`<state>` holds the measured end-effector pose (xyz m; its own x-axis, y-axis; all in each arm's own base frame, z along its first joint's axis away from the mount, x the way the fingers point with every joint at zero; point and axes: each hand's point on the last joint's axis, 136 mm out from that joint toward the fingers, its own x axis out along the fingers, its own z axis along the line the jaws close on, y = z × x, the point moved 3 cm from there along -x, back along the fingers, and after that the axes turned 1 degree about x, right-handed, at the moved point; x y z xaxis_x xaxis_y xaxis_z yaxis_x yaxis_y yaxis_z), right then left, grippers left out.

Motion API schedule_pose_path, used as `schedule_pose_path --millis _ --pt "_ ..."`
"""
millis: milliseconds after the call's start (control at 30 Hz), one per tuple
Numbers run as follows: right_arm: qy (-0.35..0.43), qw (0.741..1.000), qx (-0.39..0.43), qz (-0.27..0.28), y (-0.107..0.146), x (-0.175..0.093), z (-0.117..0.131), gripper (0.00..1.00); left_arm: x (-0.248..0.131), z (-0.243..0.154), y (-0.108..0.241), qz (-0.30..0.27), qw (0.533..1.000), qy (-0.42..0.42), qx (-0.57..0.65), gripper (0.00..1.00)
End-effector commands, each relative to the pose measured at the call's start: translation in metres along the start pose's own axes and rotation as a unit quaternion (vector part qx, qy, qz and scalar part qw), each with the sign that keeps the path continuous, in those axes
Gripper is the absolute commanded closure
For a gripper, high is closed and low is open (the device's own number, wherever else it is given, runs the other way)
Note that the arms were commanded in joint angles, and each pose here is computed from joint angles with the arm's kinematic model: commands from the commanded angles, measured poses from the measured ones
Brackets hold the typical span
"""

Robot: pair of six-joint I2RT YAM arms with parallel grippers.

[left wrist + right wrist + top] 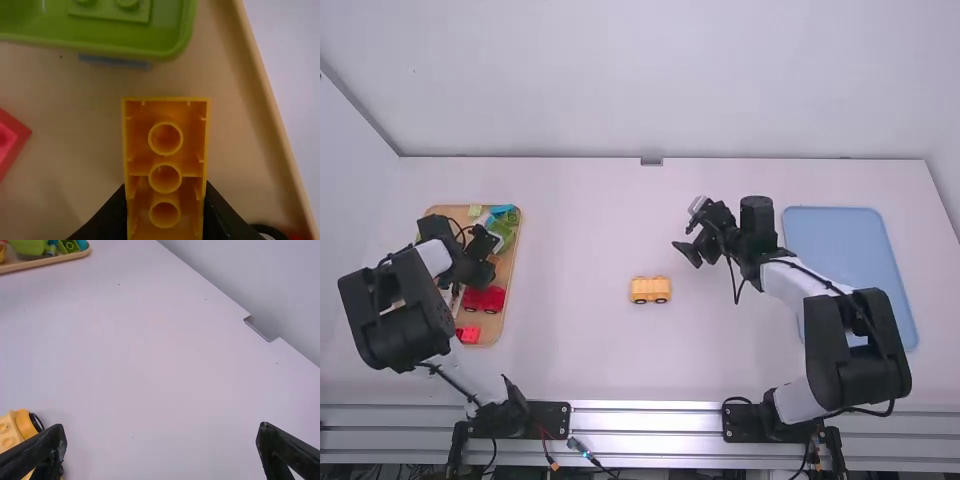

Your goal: Assemble lego blocks to make yellow taxi

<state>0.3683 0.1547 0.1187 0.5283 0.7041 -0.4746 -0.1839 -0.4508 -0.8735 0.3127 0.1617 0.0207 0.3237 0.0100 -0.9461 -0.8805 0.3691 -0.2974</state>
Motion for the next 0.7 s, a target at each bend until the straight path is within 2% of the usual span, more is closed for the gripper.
schedule_pose_path --millis 0,100,200,300,433,467,667 --pt "0.006 1.0 -0.009 -0.014 -0.014 -0.002 -0.007 0.01 0.002 -0.006 -0.001 -0.011 1.0 0.017 -0.001 0.72" --pt "0.006 1.0 -0.009 -0.014 -0.013 -0.002 -0.006 0.01 0.002 -0.008 -0.003 -0.016 1.0 0.021 0.001 0.74" --pt "0.006 1.0 -0.009 -0.014 -0.014 -0.002 -0.006 0.01 0.001 -0.008 -0.008 -0.03 0.999 0.023 0.001 0.85" --pt "0.001 1.0 -0.007 -0.016 -0.014 -0.002 -0.005 0.01 -0.008 0.002 -0.017 -0.048 0.997 -0.002 -0.062 0.94" --pt "-0.043 0.998 0.012 -0.053 -0.027 -0.003 0.006 0.01 -0.04 0.009 -0.036 -0.091 0.985 -0.015 -0.145 0.98" --pt "-0.045 0.997 0.013 -0.055 -0.028 -0.003 0.007 0.01 -0.042 0.009 -0.037 -0.094 0.985 -0.013 -0.147 0.98" --pt "-0.113 0.986 0.036 -0.118 -0.052 -0.01 0.022 0.01 -0.098 -0.028 -0.073 -0.21 0.97 0.059 -0.109 0.98"
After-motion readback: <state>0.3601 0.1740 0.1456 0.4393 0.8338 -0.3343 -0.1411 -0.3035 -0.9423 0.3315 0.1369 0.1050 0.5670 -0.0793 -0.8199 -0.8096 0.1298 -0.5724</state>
